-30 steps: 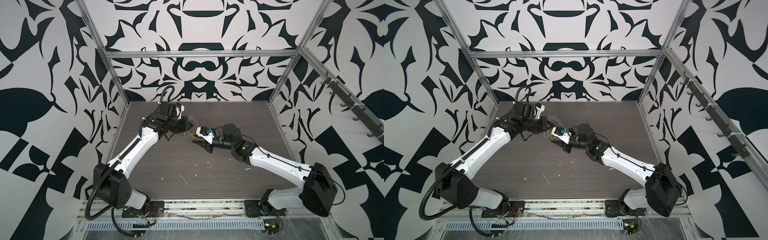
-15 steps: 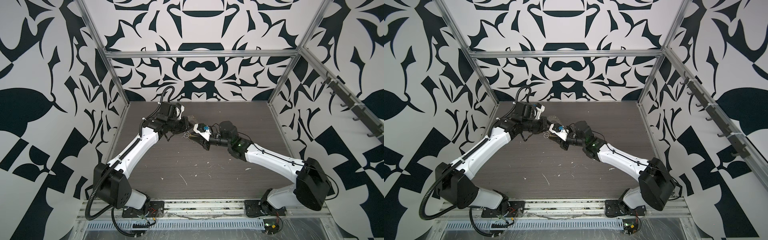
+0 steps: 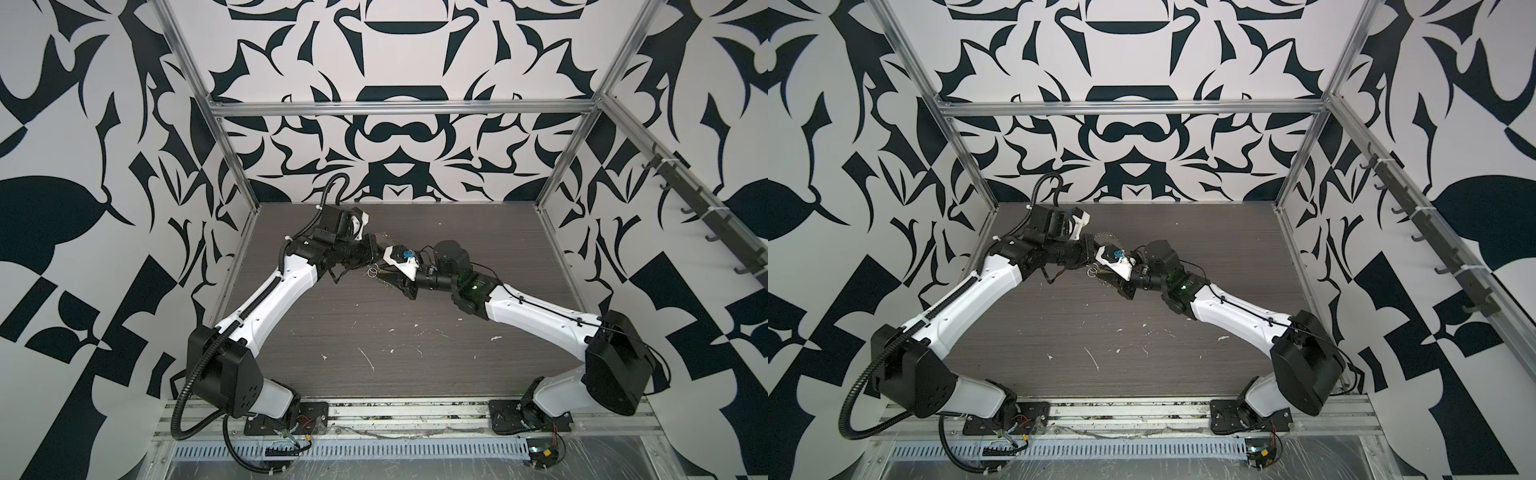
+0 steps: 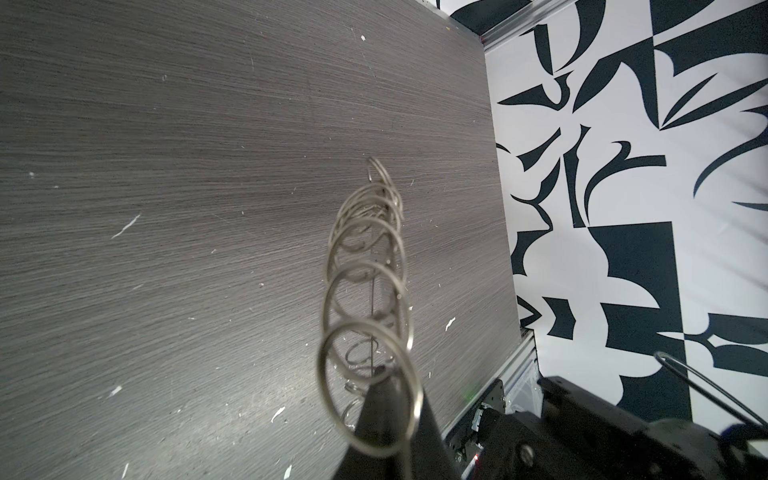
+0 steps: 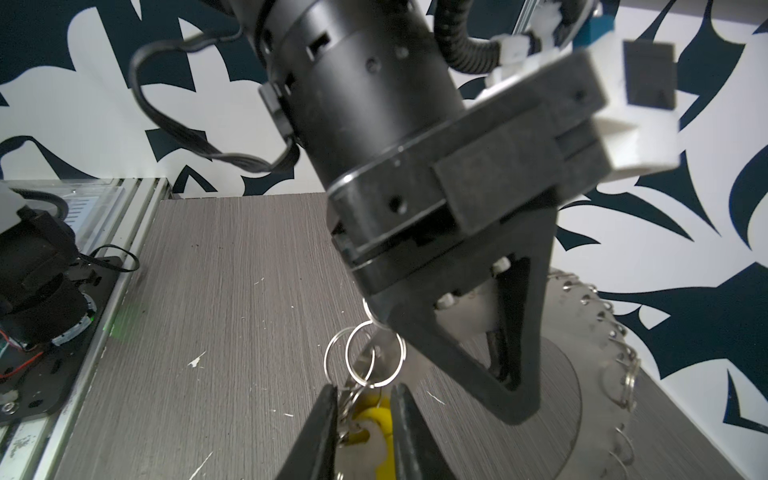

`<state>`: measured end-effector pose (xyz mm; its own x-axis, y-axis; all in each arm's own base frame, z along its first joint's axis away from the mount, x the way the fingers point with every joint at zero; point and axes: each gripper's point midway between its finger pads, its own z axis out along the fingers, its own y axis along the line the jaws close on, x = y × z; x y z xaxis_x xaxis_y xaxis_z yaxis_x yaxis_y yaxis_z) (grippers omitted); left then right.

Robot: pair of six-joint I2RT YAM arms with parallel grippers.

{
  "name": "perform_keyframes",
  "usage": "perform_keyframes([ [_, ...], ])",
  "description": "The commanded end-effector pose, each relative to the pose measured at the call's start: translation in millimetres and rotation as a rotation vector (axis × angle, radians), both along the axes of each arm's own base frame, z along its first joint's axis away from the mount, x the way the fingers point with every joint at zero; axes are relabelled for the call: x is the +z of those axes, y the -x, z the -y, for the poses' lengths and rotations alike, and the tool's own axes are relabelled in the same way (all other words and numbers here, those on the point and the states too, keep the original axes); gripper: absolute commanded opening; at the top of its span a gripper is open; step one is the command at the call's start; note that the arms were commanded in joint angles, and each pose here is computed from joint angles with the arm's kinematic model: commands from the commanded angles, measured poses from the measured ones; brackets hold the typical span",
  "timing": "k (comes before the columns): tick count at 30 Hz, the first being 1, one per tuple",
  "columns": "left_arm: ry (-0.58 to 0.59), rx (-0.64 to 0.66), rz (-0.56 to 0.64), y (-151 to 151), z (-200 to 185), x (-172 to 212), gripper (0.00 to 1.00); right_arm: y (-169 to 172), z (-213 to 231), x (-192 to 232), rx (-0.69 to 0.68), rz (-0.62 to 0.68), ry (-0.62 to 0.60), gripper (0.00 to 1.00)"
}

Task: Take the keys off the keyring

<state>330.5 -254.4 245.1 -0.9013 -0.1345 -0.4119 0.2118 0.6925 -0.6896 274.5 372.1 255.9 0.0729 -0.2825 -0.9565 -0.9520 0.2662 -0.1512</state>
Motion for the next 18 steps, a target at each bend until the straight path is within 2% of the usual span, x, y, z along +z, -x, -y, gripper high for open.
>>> perform_keyframes([
  [1, 0.009, 0.007, 0.016, 3.7, -2.9, 7.8, 0.00, -0.7, -4.6, 26.0, 0.008, 0.048, -0.032, 0.17],
  [11, 0.002, 0.007, 0.015, 4.4, -4.1, 7.3, 0.00, -1.0, -3.7, 17.8, 0.011, 0.048, 0.010, 0.00],
  [16, -0.004, 0.008, 0.010, 5.4, -4.9, 4.3, 0.00, -2.7, 0.9, 28.1, -0.007, 0.092, 0.025, 0.00],
  [18, -0.005, 0.010, 0.011, 5.1, -5.3, 2.8, 0.09, -3.2, 3.7, 33.9, -0.015, 0.119, 0.034, 0.00],
])
